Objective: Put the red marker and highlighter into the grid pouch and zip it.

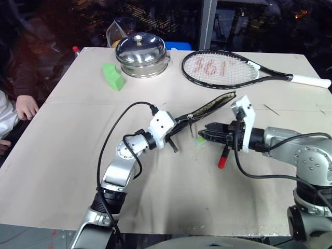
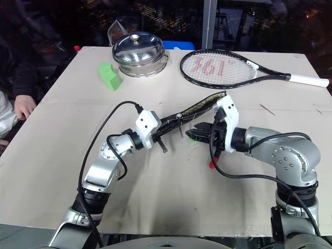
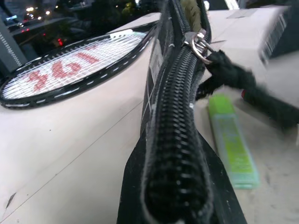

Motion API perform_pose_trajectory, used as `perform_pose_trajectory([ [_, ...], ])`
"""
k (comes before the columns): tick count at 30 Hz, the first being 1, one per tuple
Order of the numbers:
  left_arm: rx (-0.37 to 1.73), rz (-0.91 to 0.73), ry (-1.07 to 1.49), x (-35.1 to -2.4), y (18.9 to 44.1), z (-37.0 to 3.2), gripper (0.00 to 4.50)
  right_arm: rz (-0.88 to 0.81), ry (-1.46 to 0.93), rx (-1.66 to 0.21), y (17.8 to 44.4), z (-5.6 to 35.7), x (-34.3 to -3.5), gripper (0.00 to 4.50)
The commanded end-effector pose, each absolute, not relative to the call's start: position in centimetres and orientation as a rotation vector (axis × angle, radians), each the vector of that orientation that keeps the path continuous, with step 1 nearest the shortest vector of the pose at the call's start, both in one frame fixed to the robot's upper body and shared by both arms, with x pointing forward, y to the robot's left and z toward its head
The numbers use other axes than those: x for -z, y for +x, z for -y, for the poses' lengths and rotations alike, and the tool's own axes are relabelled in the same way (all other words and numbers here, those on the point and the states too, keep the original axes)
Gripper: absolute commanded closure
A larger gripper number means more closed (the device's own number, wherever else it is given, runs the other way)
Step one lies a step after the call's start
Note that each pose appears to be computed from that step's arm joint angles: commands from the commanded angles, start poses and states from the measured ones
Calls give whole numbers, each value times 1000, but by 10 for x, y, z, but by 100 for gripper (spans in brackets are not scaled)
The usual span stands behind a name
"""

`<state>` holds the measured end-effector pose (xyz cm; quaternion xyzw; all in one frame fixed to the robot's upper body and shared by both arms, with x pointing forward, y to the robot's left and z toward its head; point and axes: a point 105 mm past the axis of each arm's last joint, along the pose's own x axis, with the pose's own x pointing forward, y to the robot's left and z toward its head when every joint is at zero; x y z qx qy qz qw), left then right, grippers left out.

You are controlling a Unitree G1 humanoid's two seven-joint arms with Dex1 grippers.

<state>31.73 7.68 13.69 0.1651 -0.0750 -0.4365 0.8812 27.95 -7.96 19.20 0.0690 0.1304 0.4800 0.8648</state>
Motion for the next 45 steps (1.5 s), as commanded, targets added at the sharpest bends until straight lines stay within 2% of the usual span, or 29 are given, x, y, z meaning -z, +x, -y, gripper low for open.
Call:
perform_pose_trajectory([
  [1, 920, 205, 353, -150, 313, -80, 450, -139, 128, -961, 289, 83, -222, 421],
  [2, 924, 205, 358, -150, 313, -80, 450, -136, 130, -959, 291, 82, -224, 442],
  [6, 931, 209, 372, -150, 312, -79, 450, -162, 102, -924, 304, 80, -224, 442],
  [9, 925, 213, 375, -150, 311, -80, 450, -311, -77, -882, 314, 81, -193, 442],
  [15, 911, 213, 381, -150, 309, -82, 450, -359, -263, -912, 321, 74, -168, 442],
  [18, 912, 210, 402, -148, 307, -82, 450, -282, -393, -943, 329, 64, -168, 442],
  [22, 898, 168, 420, -144, 308, -87, 450, 21, -936, -1050, 336, 34, -159, 442],
  [24, 890, 138, 422, -142, 309, -91, 450, 100, -1154, -1093, 339, 27, -147, 442],
  [27, 883, 115, 444, -142, 310, -97, 450, 200, -1291, -1144, 343, 19, -144, 442],
  [28, 876, 109, 447, -143, 310, -100, 450, 217, -1311, -1172, 343, 17, -142, 391],
  [29, 869, 102, 456, -143, 311, -103, 450, 244, -1333, -1178, 344, 16, -143, 366],
  [33, 830, 74, 478, -141, 314, -119, 450, 303, -1360, -1123, 354, 22, -155, 155],
  [35, 814, 60, 484, -138, 314, -126, 450, 304, -1341, -1101, 354, 28, -162, 87],
  [36, 808, 53, 486, -137, 314, -129, 450, 286, -1292, -1092, 354, 32, -166, 42],
  [37, 803, 46, 488, -135, 315, -132, 450, 259, -1212, -1085, 352, 35, -172, 17],
  [43, 772, 20, 502, -131, 316, -151, 450, 63, -793, -1088, 328, 70, -202, 8],
  [45, 766, 14, 508, -130, 317, -156, 450, 17, -734, -1116, 316, 77, -204, 8],
])
